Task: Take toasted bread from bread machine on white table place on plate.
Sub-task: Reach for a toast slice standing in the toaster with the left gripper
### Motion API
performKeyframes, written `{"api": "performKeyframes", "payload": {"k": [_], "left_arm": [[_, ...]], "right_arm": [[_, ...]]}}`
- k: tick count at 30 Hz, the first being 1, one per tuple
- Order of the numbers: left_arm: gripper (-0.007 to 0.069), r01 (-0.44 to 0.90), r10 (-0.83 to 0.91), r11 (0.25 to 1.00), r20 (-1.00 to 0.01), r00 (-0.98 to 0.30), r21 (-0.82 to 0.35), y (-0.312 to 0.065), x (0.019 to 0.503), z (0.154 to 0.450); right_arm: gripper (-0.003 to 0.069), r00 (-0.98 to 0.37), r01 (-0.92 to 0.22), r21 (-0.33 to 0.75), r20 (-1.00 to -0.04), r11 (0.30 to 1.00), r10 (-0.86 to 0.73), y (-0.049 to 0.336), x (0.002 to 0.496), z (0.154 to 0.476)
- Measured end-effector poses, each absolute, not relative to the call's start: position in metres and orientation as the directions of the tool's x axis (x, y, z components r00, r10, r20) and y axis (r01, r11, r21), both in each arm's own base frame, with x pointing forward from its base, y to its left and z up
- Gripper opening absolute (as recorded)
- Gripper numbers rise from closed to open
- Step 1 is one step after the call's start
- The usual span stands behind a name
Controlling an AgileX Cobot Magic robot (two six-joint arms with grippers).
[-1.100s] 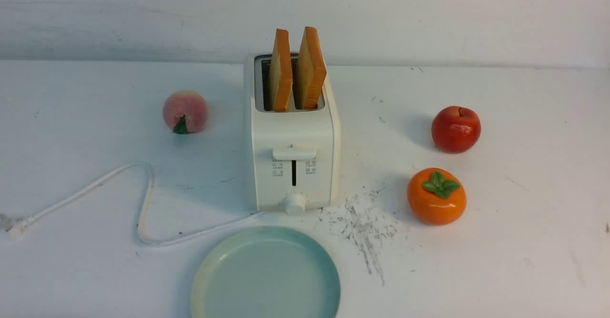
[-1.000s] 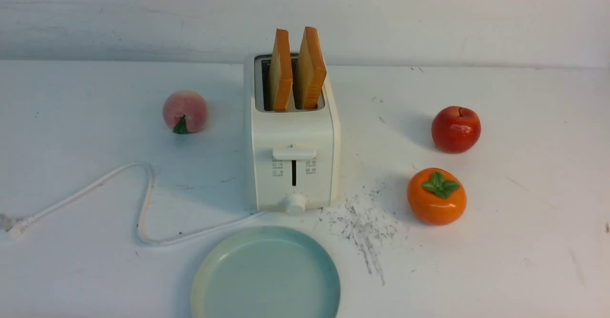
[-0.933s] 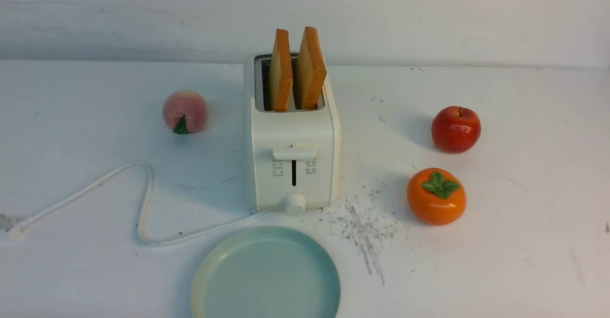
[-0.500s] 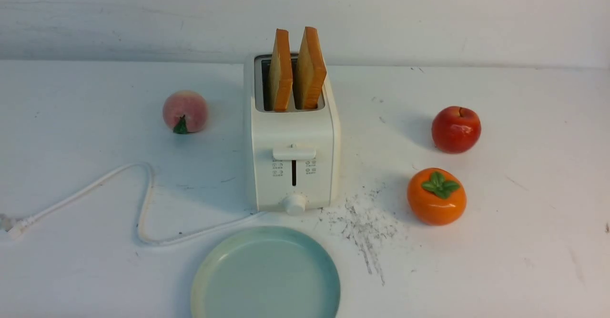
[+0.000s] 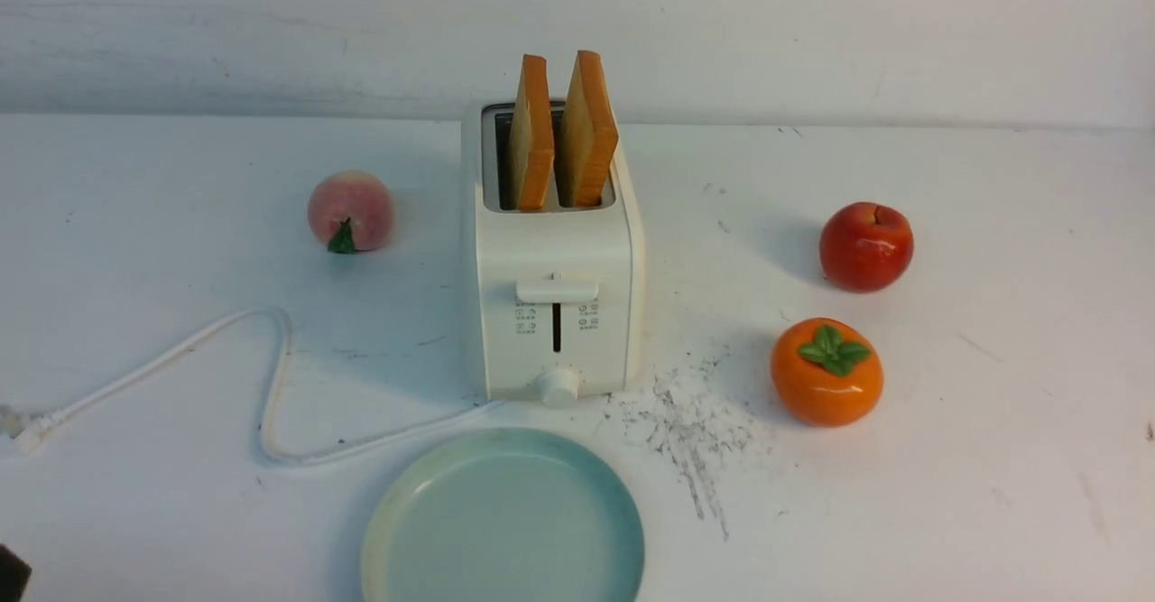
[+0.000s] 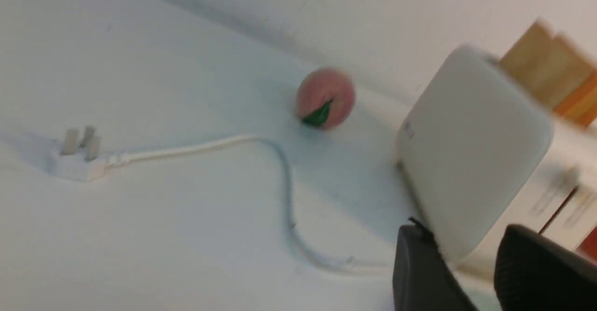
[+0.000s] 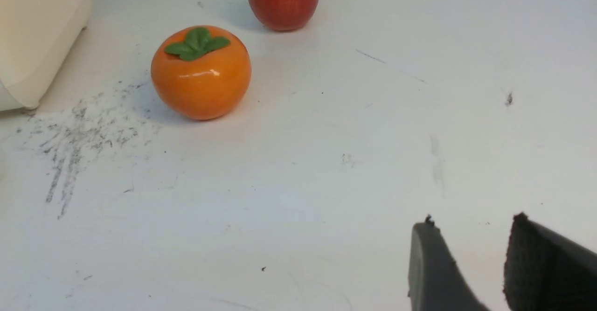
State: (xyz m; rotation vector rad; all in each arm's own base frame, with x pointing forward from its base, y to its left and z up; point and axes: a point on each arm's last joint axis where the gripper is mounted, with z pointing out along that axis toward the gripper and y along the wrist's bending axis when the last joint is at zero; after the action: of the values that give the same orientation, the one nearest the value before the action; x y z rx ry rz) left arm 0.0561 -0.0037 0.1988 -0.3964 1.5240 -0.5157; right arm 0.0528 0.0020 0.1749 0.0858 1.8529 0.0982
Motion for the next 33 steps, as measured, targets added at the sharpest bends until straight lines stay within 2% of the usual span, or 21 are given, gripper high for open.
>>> {"api": "performKeyframes", "payload": {"k": [1,2,5,6,10,15,19,21,22,25,27,28,30,31,33], "left_arm": [[0.0238,0.062,-0.564,0.824,-0.826,-0.019,-0.564,-0.004,0.056,0.199],[0.0238,0.091,-0.645,0.762,-0.764,0.023,-0.641,-0.003,0.056,0.204],[0.0238,0.134,-0.725,0.688,-0.685,0.072,-0.713,-0.002,0.055,0.210],[0.0238,0.148,-0.738,0.673,-0.669,0.087,-0.724,-0.001,0.055,0.212],[0.0238,0.187,-0.752,0.659,-0.645,0.137,-0.728,0.000,0.054,0.218],[0.0218,0.216,-0.756,0.655,-0.632,0.174,-0.724,0.001,0.053,0.222],[0.0056,0.251,-0.769,0.640,-0.606,0.206,-0.727,0.002,0.051,0.230],[-0.0014,0.276,-0.758,0.652,-0.614,0.219,-0.707,0.001,0.046,0.249],[-0.0014,0.282,-0.747,0.665,-0.627,0.221,-0.692,0.000,0.043,0.259],[-0.0014,0.261,-0.693,0.719,-0.693,0.198,-0.645,-0.002,0.033,0.295],[-0.0014,0.193,-0.653,0.755,-0.745,0.133,-0.627,-0.002,0.033,0.317],[-0.0014,0.111,-0.640,0.766,-0.767,0.034,-0.634,-0.003,0.040,0.327],[-0.0014,0.058,-0.637,0.768,-0.770,-0.037,-0.638,-0.004,0.045,0.339],[-0.0014,-0.052,-0.626,0.775,-0.753,-0.202,-0.630,-0.006,0.061,0.350],[-0.0014,-0.138,-0.593,0.796,-0.713,-0.374,-0.590,-0.011,0.079,0.355]], "right_arm": [[0.0240,-0.278,0.008,0.122,-0.953,0.993,0.119,0.002,0.053,0.175],[0.0240,-0.258,0.008,0.224,-0.941,0.975,0.218,0.004,0.053,0.177],[0.0240,-0.176,0.001,0.450,-0.879,0.893,0.443,0.007,0.055,0.185],[0.0240,-0.129,-0.008,0.543,-0.833,0.839,0.538,0.007,0.056,0.189],[0.0240,-0.022,-0.038,0.717,-0.697,0.696,0.716,0.004,0.057,0.200],[0.0240,0.023,-0.053,0.767,-0.639,0.639,0.769,0.001,0.057,0.204],[0.0240,0.060,-0.067,0.818,-0.568,0.571,0.821,-0.001,0.056,0.207],[0.0240,0.054,-0.088,0.834,-0.541,0.544,0.839,0.000,0.055,0.216],[0.0240,0.040,-0.099,0.830,-0.548,0.549,0.836,0.002,0.054,0.221],[0.0240,-0.025,-0.159,0.738,-0.667,0.656,0.744,0.011,0.044,0.259],[0.0240,-0.085,-0.180,0.641,-0.766,0.746,0.638,0.017,0.037,0.288],[0.0240,-0.155,-0.181,0.589,-0.808,0.788,0.568,0.021,0.036,0.308],[0.0240,-0.222,-0.178,0.546,-0.833,0.819,0.507,0.024,0.037,0.322],[0.0240,-0.357,-0.150,0.505,-0.829,0.850,0.430,0.028,0.047,0.335],[0.0240,-0.509,-0.124,0.467,-0.788,0.876,0.348,0.030,0.060,0.342]]}}
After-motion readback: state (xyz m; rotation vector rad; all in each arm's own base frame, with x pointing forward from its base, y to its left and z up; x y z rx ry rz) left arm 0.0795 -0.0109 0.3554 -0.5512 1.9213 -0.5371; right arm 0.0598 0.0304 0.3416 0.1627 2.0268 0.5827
